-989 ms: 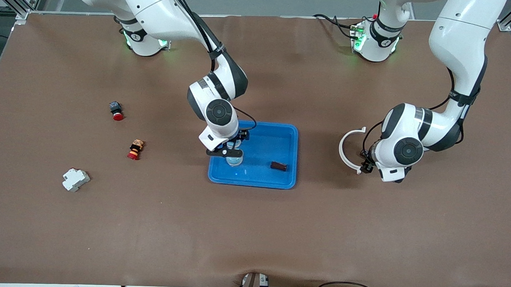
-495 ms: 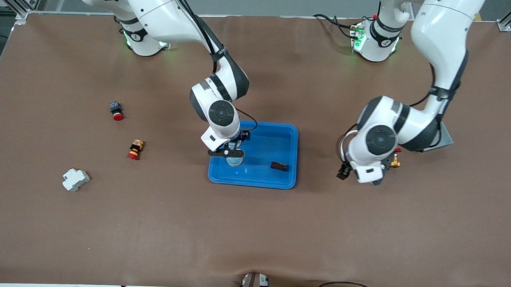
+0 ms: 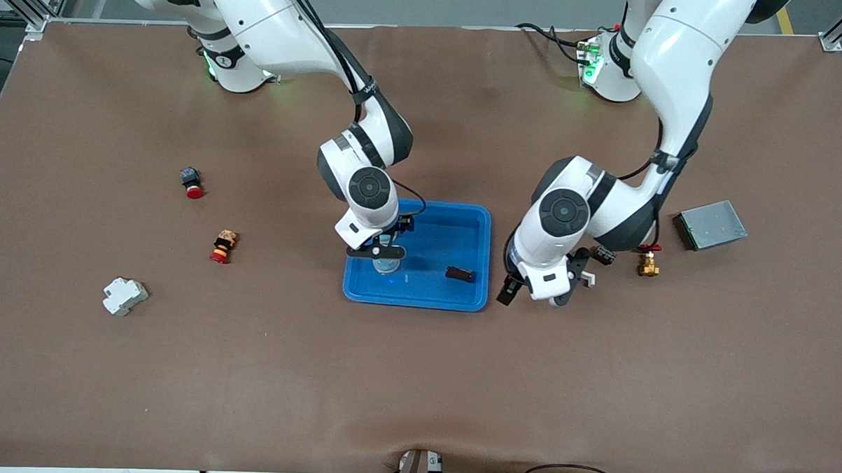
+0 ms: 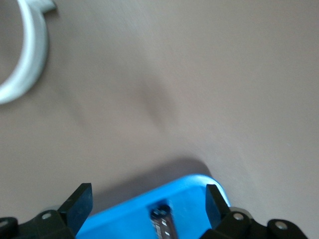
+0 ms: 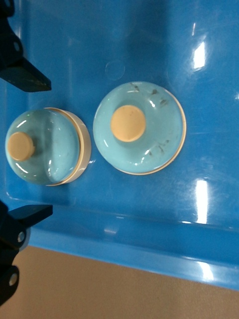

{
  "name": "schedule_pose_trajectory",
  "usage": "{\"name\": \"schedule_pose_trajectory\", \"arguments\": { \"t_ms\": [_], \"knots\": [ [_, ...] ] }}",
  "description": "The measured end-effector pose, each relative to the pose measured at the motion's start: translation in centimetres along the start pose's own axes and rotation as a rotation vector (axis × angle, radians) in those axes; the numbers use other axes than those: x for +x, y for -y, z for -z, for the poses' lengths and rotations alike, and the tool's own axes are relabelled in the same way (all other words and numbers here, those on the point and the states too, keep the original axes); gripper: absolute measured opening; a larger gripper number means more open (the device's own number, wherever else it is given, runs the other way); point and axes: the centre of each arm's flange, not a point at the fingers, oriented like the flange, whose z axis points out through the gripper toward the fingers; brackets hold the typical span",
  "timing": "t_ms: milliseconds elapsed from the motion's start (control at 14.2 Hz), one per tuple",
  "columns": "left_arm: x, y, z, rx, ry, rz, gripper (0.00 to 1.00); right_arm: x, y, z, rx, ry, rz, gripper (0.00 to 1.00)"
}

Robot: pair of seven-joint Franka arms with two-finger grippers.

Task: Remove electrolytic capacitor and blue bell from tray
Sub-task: 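Grasp the second capacitor with the left gripper while the right gripper grasps a bell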

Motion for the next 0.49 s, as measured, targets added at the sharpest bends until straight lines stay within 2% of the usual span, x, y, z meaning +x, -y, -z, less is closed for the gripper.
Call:
{"name": "schedule_pose_trajectory", "arguments": {
  "t_ms": [212, 353, 495],
  "knots": [
    [-3.5, -1.1, -1.9, -0.023, 0.023, 0.014, 0.97, -0.1, 0.3, -0.5, 0.003, -0.007, 0.004, 1.00],
    [-5.6, -1.7, -2.4, -0.047, 0.039, 0.068, 0.94, -0.1, 0.4, -0.7, 0.002, -0.008, 0.006, 1.00],
    [-7.5, -1.8, -3.4, -0.061, 0.054, 0.139, 0.84, -0.2, 0.5, -0.8, 0.002, -0.009, 0.007, 0.96]
  ]
}}
